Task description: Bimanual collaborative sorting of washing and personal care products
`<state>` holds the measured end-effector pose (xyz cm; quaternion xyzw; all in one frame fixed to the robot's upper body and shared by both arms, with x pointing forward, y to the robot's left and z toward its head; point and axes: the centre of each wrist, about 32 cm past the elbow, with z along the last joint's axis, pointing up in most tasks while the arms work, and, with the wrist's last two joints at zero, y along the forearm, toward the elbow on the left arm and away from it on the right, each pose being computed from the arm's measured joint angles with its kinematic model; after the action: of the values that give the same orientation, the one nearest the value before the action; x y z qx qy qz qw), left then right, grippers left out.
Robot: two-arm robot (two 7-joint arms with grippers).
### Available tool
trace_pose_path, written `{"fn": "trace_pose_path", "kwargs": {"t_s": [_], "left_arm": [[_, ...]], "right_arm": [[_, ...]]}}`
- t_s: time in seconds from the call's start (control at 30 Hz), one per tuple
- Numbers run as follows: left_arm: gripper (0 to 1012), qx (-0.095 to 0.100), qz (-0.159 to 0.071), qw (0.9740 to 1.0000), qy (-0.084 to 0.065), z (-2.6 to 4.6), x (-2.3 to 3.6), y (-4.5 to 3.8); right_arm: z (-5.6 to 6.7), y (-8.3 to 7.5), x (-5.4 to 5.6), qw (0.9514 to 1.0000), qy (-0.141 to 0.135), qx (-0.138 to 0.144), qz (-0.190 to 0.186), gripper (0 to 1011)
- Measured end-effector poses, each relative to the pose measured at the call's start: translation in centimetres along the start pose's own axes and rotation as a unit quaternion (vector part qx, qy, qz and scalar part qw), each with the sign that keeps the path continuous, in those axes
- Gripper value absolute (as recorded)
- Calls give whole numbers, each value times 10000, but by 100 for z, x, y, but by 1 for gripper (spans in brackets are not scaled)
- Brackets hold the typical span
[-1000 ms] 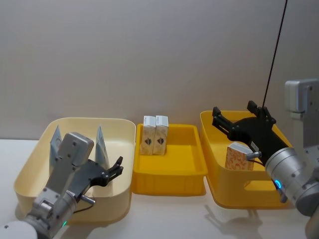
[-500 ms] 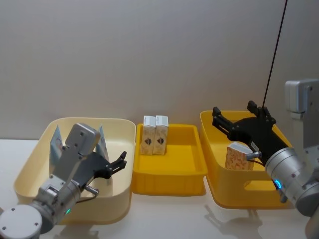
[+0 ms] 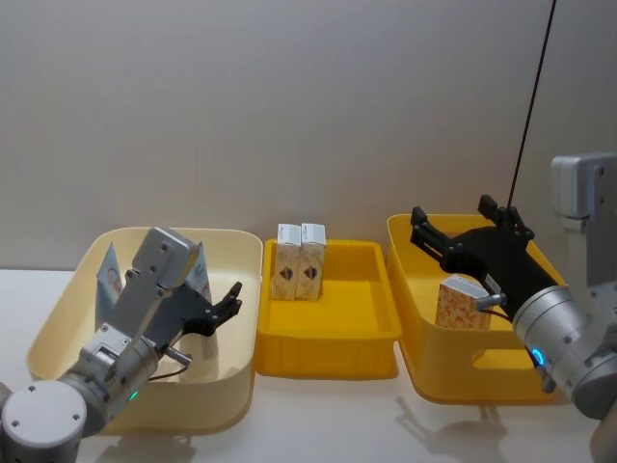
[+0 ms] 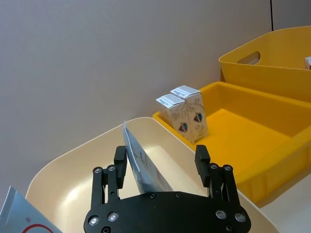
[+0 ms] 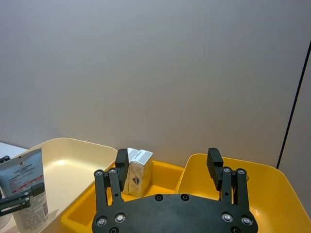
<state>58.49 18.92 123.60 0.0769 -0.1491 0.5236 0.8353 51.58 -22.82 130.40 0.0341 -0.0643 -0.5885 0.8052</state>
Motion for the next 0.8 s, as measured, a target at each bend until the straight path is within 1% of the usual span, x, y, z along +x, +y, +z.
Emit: {"fn": "trace_pose_path", "kwargs": {"t_s": [0.03, 0.1, 0.13, 0.2, 0.23, 0.33, 0.37, 0.4, 0.43, 0.5, 0.6, 0.63, 0.8], "left_arm": [[871, 6, 1, 10000, -6, 1, 3, -6], [835, 8, 1, 10000, -12, 3, 5, -11], [786, 11, 0, 10000, -16, 5, 7, -16], [730, 14, 0, 10000, -21, 6, 10, -19], [730, 16, 0, 10000, -24, 7, 12, -23], [607, 19, -1, 10000, -31, 10, 15, -29], [607, 19, -1, 10000, -31, 10, 15, -29], [544, 21, 0, 10000, -36, 11, 17, -32], [530, 21, 0, 10000, -36, 11, 17, -32], [442, 24, 0, 10000, -39, 12, 19, -35], [357, 24, 1, 10000, -43, 15, 21, -38], [294, 26, 1, 10000, -44, 15, 22, -39], [202, 29, -1, 10000, -45, 16, 23, -43]], "right_arm": [[0, 0, 0, 10000, 0, 0, 0, 1001], [0, 0, 0, 10000, 0, 0, 0, 1001], [0, 0, 0, 10000, 0, -1, 0, 1001], [0, 0, 0, 10000, 0, -1, 0, 1001], [0, 0, 0, 10000, 0, 0, 0, 1001], [0, 0, 0, 10000, 0, -1, 0, 1001], [0, 0, 0, 10000, 0, -1, 0, 1001], [0, 0, 0, 10000, 0, 0, 0, 1001], [0, 0, 0, 10000, 0, -1, 0, 1001], [0, 0, 0, 10000, 0, 0, 0, 1001], [0, 0, 0, 10000, 0, -1, 0, 1001], [0, 0, 0, 10000, 0, -1, 0, 1001], [0, 0, 0, 10000, 0, -1, 0, 1001]]}}
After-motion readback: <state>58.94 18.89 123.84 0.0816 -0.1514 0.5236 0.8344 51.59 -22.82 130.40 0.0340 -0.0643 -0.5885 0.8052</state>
